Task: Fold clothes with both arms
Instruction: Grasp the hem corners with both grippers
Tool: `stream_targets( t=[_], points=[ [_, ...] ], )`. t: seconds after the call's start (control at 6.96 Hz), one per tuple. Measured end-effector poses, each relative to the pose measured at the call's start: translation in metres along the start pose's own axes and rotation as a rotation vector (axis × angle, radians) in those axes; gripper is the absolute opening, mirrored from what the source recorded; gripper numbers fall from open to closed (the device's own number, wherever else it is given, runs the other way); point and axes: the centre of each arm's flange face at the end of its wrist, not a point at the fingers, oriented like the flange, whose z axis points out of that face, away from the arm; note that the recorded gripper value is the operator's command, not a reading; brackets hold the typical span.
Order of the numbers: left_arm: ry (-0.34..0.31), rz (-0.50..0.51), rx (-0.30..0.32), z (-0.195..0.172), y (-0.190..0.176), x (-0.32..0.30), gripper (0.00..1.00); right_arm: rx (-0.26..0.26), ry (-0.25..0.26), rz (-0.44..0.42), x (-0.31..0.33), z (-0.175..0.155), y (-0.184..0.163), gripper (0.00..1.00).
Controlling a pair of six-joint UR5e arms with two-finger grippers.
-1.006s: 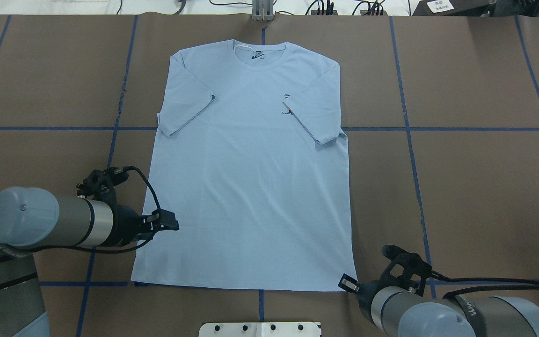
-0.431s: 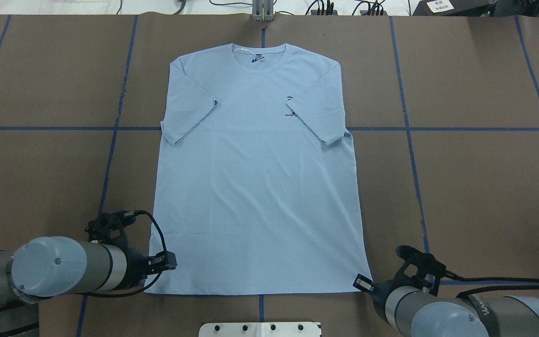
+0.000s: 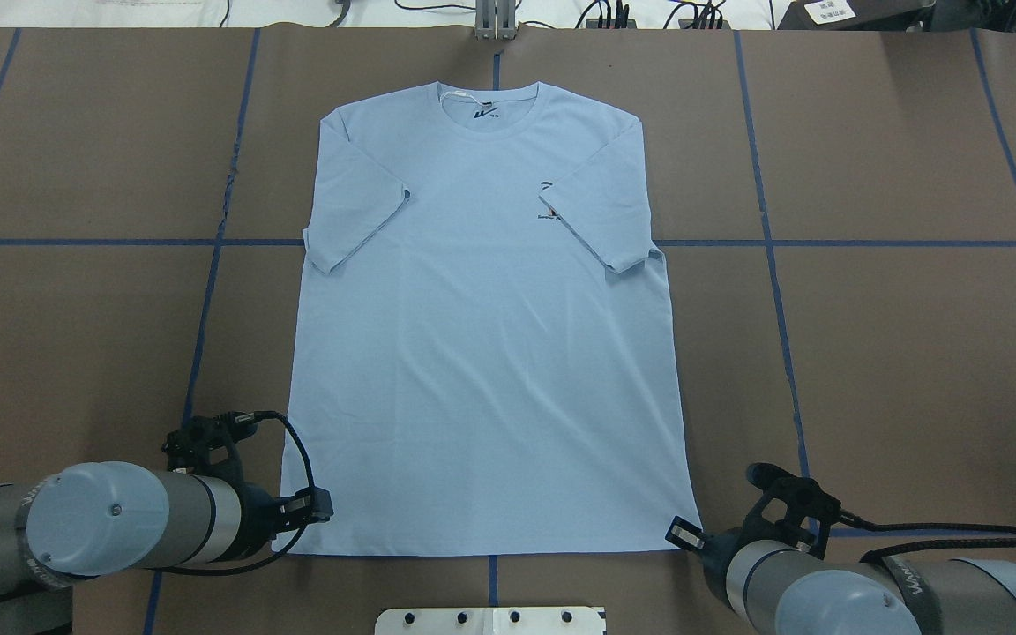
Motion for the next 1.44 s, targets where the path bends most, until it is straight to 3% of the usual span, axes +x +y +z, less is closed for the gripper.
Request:
stream_targets(
  t=[0.72, 0.86, 1.01, 1.44],
  points=[
    [-0.061, -0.012, -0.018, 0.01, 0.012, -0.012, 0.39, 0.0, -0.003, 0.002, -0.001, 0.0, 0.001, 0.0],
    [-0.071, -0.017, -0.018, 0.012, 0.011, -0.018, 0.14, 0.001, -0.003, 0.002, -0.001, 0.0, 0.0, 0.0],
    [-0.078, -0.019, -0.018, 0.012, 0.011, -0.021, 0.0, 0.002, -0.005, 0.002, -0.001, -0.001, 0.0, 0.0],
    [-0.073, -0.02, -0.035, 0.01, 0.013, -0.019, 0.0, 0.002, -0.009, 0.004, -0.002, -0.002, 0.0, 0.0]
  ],
)
